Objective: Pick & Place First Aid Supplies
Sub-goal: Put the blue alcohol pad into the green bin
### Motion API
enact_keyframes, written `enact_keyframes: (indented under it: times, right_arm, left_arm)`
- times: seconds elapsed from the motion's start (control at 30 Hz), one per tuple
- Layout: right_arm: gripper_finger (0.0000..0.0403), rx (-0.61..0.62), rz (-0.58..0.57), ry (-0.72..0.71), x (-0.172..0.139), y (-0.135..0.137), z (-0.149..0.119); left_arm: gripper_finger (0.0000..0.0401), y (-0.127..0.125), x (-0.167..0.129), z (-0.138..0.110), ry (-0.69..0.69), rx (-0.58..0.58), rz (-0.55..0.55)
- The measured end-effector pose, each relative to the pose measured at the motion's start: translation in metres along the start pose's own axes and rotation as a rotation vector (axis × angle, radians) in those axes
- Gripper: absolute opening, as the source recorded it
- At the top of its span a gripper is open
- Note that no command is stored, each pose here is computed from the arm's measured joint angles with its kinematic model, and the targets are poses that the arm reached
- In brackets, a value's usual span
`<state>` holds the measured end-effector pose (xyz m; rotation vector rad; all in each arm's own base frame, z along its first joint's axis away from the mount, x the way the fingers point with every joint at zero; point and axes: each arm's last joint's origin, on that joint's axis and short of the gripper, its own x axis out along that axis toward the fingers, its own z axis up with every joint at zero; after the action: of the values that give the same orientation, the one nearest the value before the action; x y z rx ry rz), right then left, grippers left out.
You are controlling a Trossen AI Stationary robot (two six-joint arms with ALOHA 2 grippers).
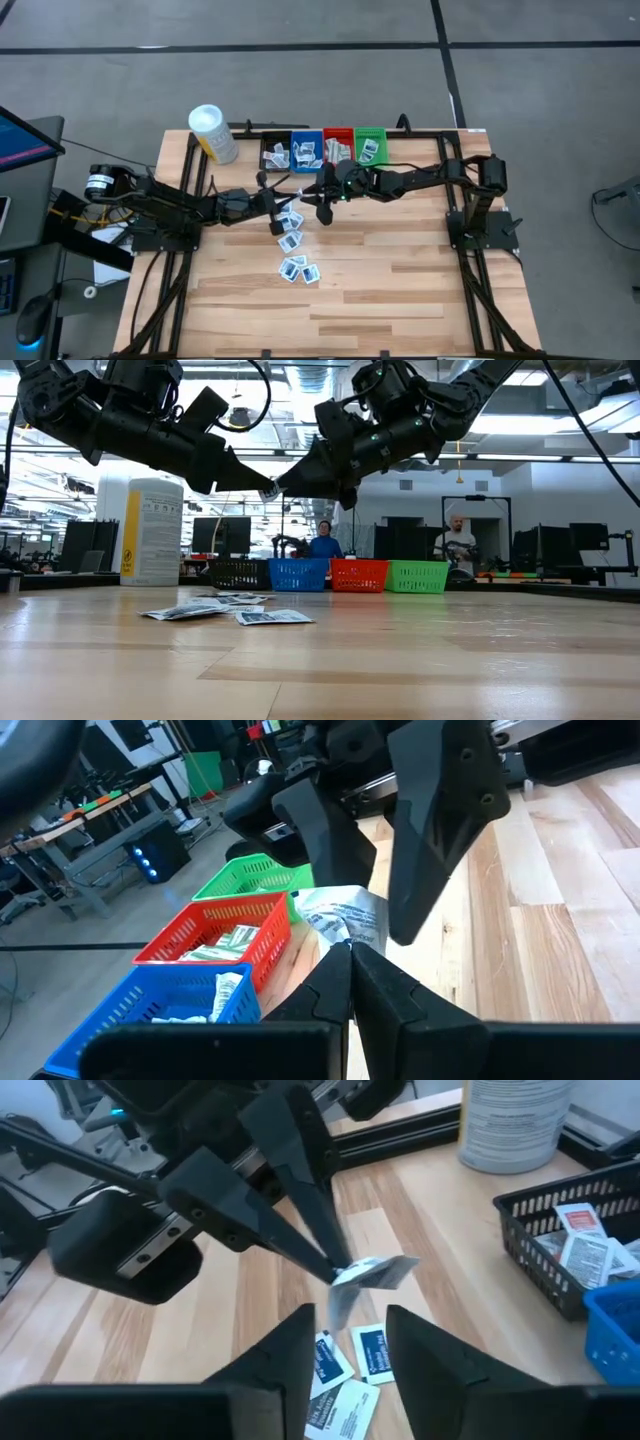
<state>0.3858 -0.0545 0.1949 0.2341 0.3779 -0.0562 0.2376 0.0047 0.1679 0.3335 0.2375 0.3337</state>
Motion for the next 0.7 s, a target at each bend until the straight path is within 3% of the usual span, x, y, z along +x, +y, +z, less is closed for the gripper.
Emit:
enact_keyframes:
  times: [0.07, 0.23, 0.53, 0.7]
  right_arm:
    - [0.0108, 0.000, -0.006, -0.001, 0.0000, -0.0002, 0.0000]
    - [0.0013, -0.014, -0.007, 0.001, 0.0000, -0.0002, -0.0001]
    - [0.0001, -0.012, -0.024, 0.016, -0.0001, -0.0010, -0.0017]
    - [0.0001, -0.012, -0.034, 0.028, -0.0003, -0.0029, -0.0026]
  left_arm:
    - [0.0012, 0.0000, 0.0000, 0.0000, 0.000, 0.000, 0.000]
    - [0.0012, -0.0007, 0.0000, 0.0000, -0.006, 0.000, -0.022]
    - [0.0033, -0.0022, -0.0001, -0.0003, -0.016, 0.019, -0.068]
    - [0.0079, 0.0003, -0.0001, -0.0007, 0.008, 0.093, 0.017]
